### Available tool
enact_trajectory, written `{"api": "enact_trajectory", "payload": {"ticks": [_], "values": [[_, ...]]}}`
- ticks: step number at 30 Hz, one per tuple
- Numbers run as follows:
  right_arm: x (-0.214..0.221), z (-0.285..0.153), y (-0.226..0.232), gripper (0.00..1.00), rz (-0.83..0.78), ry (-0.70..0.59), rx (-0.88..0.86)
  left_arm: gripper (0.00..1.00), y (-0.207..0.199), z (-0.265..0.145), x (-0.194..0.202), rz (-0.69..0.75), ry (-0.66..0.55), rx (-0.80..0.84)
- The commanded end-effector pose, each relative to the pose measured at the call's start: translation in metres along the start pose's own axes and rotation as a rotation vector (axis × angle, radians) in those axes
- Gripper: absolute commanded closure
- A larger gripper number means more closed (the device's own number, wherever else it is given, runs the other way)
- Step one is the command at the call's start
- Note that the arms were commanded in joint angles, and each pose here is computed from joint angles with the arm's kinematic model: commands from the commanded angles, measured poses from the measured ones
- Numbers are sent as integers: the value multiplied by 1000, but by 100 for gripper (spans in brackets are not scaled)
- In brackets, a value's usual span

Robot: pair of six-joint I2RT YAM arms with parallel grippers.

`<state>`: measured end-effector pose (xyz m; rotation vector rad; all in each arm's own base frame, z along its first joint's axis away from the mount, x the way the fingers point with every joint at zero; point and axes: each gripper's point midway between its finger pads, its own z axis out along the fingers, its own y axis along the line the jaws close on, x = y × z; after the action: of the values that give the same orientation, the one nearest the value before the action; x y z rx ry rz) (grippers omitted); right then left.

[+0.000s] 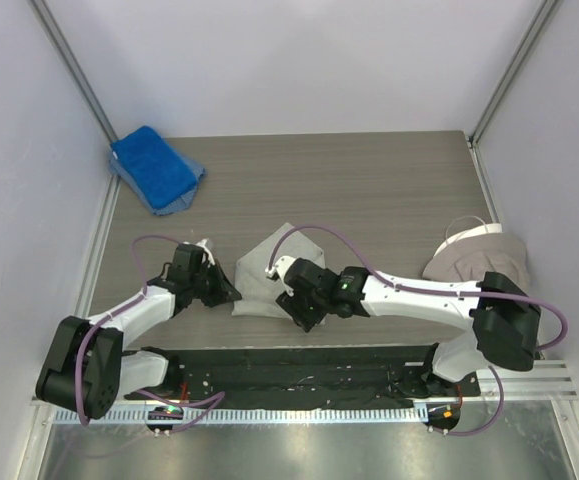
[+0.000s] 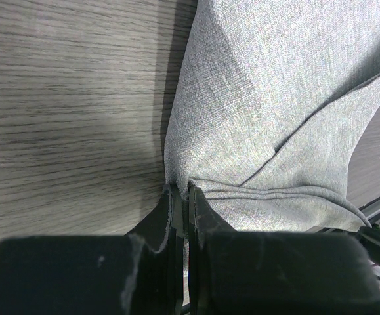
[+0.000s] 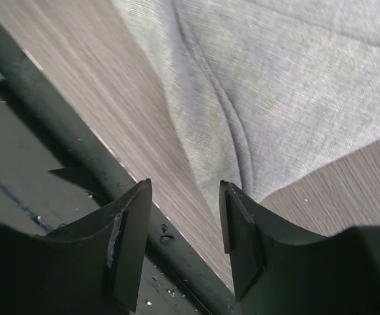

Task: Fold the napkin, place the utensils inside, and roll it up
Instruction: Roll the napkin with the utensil

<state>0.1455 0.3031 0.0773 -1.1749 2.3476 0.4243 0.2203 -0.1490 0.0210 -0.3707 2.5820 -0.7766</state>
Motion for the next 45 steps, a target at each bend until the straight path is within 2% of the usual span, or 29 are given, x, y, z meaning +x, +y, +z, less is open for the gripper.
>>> {"api": "enact_trajectory", "payload": {"ticks": [1, 13, 18, 21, 22, 25, 32, 38, 45], "values": [[8, 5, -13, 48, 53, 18, 73, 100, 10, -1, 6, 7, 29, -42], [40, 31, -47, 48, 103, 107, 102, 100, 11, -1, 6, 7, 29, -47], [46, 41, -42, 48, 85, 137, 55, 100, 11, 0, 5, 8, 32, -48], [46, 41, -33, 44, 81, 143, 9, 100, 11, 1, 5, 10, 30, -48], [42, 37, -32, 40, 80, 127, 5, 100, 11, 1, 7, 8, 36, -49], [28, 25, -30, 36, 44, 83, 13, 100, 12, 1, 7, 7, 38, -52], [-16, 9, -25, 32, -98, -66, 135, 100, 12, 3, 8, 4, 46, -49], [-50, 22, -8, 31, -254, -211, 231, 100, 12, 3, 8, 6, 46, -51], [-55, 56, 2, 36, -357, -215, 215, 100, 12, 3, 7, 7, 47, -55]]}}
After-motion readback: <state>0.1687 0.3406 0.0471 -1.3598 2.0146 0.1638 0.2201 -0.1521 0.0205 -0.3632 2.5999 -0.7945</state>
